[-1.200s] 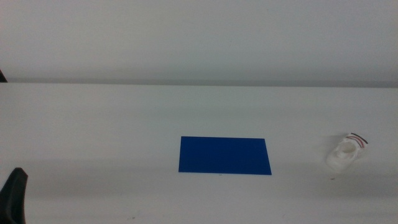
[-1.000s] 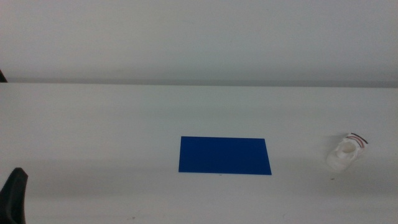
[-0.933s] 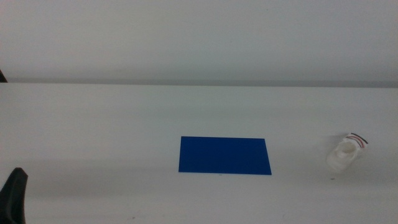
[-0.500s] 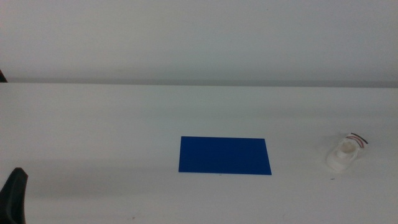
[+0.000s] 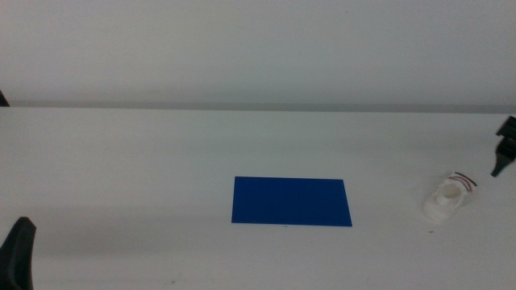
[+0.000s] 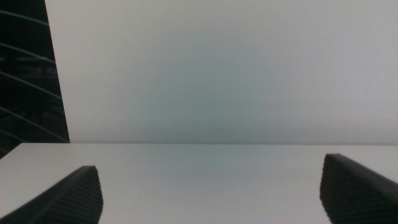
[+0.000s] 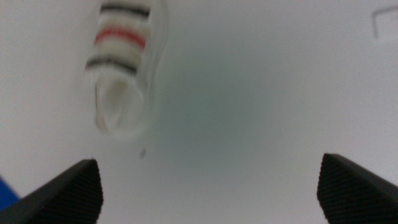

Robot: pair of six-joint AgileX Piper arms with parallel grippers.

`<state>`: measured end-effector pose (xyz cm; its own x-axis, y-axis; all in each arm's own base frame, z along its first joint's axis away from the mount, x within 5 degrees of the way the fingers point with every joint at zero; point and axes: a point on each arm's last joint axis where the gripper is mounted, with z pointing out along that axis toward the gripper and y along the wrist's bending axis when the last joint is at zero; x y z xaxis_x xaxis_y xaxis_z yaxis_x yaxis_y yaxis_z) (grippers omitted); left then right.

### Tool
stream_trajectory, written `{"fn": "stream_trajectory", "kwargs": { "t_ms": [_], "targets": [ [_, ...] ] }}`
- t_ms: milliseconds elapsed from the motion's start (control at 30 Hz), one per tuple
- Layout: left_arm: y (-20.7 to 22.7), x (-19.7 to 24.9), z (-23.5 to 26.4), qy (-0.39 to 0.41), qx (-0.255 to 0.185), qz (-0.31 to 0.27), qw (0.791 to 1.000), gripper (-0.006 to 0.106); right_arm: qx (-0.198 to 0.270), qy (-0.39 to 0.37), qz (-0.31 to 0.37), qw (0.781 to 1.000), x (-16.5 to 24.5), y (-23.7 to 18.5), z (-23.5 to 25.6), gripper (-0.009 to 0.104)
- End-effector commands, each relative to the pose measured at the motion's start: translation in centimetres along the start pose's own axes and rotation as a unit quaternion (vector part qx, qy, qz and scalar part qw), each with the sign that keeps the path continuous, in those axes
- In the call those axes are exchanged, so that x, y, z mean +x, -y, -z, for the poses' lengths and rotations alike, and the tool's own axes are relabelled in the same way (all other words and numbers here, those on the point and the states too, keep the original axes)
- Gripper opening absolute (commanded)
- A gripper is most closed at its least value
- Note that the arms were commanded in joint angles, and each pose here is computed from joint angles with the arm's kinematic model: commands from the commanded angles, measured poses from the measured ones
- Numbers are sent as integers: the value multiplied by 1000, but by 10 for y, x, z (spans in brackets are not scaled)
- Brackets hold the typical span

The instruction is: Use one arm to grab the shoe from the table and place it on the mat.

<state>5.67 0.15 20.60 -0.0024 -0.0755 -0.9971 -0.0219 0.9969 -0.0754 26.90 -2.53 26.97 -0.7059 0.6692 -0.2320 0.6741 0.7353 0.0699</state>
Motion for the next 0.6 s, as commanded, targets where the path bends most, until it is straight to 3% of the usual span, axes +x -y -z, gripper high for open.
{"fn": "stream_trajectory", "kwargs": {
  "t_ms": [0, 233, 567],
  "targets": [
    [-1, 11, 1, 5, 2, 4, 1000, 94, 12, 3, -13, 1000, -19, -11, -13, 92],
    [-1, 11, 1, 5, 2, 4, 1000, 94, 13, -14, 22, 1000, -43, -41, -50, 92],
    [-1, 11, 1, 5, 2, 4, 1000, 94, -25, -31, -14, 999, -48, -63, -92, 92]
  ]
}}
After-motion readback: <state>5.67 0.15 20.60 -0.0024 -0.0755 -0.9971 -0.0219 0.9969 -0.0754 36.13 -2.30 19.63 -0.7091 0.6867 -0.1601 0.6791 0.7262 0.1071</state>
